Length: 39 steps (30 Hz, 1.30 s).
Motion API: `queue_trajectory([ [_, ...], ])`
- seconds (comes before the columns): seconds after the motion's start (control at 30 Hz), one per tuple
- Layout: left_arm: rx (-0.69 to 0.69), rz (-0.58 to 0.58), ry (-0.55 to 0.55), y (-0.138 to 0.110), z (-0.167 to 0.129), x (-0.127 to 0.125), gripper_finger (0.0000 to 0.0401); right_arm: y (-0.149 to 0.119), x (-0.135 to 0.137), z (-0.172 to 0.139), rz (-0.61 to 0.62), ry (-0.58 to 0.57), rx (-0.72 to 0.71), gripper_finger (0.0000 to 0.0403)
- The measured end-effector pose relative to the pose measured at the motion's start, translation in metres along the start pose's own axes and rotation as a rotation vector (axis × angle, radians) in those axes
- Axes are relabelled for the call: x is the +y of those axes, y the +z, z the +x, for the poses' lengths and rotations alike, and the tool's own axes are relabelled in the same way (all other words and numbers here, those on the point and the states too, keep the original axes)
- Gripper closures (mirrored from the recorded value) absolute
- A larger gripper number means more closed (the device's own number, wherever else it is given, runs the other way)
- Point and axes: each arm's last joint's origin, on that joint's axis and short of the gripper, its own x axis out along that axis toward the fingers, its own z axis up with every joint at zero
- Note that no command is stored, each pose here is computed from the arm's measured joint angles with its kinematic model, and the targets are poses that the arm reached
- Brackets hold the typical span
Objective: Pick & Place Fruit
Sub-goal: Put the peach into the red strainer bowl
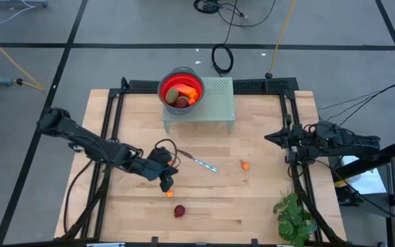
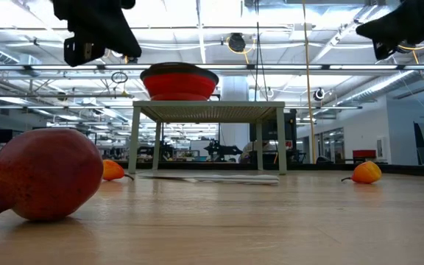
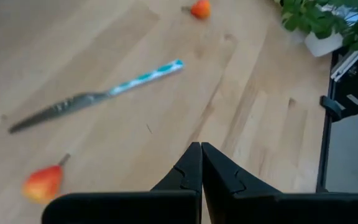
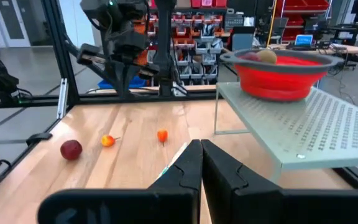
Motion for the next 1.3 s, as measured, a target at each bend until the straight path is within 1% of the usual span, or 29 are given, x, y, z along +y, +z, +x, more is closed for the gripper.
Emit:
queue_trajectory([
  [0.13, 0.033, -0.060, 0.014, -0.003, 0.010, -0.003, 0.0400, -0.011, 0.000, 0.008, 0.001, 0.000, -0.012, 0.0403],
  [0.3, 0.053, -0.137, 0.019, -0.005, 0.015, -0.004, 0.0400, -0.028, 0.001, 0.019, 0.006, 0.002, -0.038, 0.0403],
  [0.43, 0.076, -0.193, 0.059, -0.007, 0.015, 0.000, 0.0400, -0.041, 0.001, 0.026, 0.011, 0.003, -0.060, 0.0403],
  [0.57, 0.105, -0.249, 0.125, -0.010, 0.014, 0.006, 0.0401, -0.053, 0.001, 0.031, 0.013, 0.004, -0.085, 0.0403],
  [0.67, 0.122, -0.257, 0.189, -0.010, 0.016, 0.014, 0.0401, -0.059, 0.001, 0.033, 0.012, 0.005, -0.103, 0.0403],
  [0.73, 0.122, -0.206, 0.243, -0.010, 0.016, 0.020, 0.0401, -0.063, 0.001, 0.035, 0.004, 0.004, -0.104, 0.0403],
  [0.87, 0.143, -0.024, 0.296, -0.009, 0.022, 0.027, 0.0401, -0.067, 0.001, 0.036, -0.009, 0.004, -0.107, 0.0403],
  [1.1, 0.232, 0.343, 0.261, -0.010, 0.026, 0.029, 0.0400, -0.069, 0.001, 0.036, -0.020, 0.003, -0.105, 0.0403],
  [1.17, 0.253, 0.432, 0.255, -0.011, 0.029, 0.030, 0.0400, -0.069, 0.001, 0.036, -0.022, 0.002, -0.104, 0.0403],
  [1.23, 0.286, 0.500, 0.271, -0.013, 0.031, 0.032, 0.0395, -0.069, 0.001, 0.036, -0.022, 0.002, -0.103, 0.0403],
  [1.3, 0.292, 0.522, 0.279, -0.012, 0.034, 0.034, 0.0386, -0.069, 0.001, 0.036, -0.023, 0.002, -0.099, 0.0403],
])
